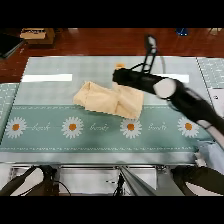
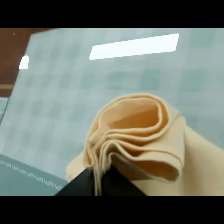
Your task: Fold the shirts.
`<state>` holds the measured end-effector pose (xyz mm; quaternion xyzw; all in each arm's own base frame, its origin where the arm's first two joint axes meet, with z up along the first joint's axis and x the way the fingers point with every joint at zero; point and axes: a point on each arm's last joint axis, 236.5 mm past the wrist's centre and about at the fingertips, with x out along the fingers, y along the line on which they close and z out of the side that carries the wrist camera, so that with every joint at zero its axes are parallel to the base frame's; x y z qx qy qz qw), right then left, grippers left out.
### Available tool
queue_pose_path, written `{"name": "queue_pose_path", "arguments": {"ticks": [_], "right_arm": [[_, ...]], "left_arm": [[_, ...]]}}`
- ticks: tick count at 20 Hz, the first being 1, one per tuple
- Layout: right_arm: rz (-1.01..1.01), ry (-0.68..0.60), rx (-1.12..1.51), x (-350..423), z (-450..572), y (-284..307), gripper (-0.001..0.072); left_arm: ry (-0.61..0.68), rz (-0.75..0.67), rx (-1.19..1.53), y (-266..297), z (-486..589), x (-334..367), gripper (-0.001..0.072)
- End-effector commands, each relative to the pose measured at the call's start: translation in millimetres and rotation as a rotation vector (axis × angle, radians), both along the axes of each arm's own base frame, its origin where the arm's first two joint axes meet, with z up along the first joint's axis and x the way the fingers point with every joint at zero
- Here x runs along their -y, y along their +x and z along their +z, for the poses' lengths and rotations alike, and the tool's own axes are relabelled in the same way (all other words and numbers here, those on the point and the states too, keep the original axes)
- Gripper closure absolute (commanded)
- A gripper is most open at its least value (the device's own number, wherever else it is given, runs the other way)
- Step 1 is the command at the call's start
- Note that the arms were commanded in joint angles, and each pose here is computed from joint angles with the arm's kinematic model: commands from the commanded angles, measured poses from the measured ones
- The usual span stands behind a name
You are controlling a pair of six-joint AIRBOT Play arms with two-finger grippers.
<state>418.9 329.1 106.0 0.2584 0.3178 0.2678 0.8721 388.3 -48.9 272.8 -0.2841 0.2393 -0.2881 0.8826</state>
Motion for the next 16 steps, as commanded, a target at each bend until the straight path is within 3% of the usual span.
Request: {"name": "queue_pose_path", "arguments": {"ticks": [1, 7, 14, 15, 16], "right_arm": [[-0.137, 0.134, 0.097, -45.5, -18.4, 18.3, 0.0681], [-0.110, 0.143, 0.025, -75.7, -50.8, -2.4, 0.0681], [-0.074, 0.180, 0.020, -92.2, -31.8, -3.5, 0.0680], [-0.064, 0.176, 0.032, -96.4, -29.7, -3.0, 0.0638], [-0.068, 0.188, 0.019, -99.0, -30.4, -2.6, 0.0441]], "left_arm": [[0.135, 0.021, 0.014, -31.7, 6.2, -3.3, 0.0676], [0.172, -0.053, 0.017, -42.8, 3.2, 24.1, 0.0675], [0.108, -0.084, -0.103, -45.2, -41.3, 34.3, 0.0675], [0.099, -0.086, -0.113, -45.6, -44.9, 35.0, 0.0675], [0.096, -0.086, -0.120, -45.8, -48.0, 35.0, 0.0675]]}}
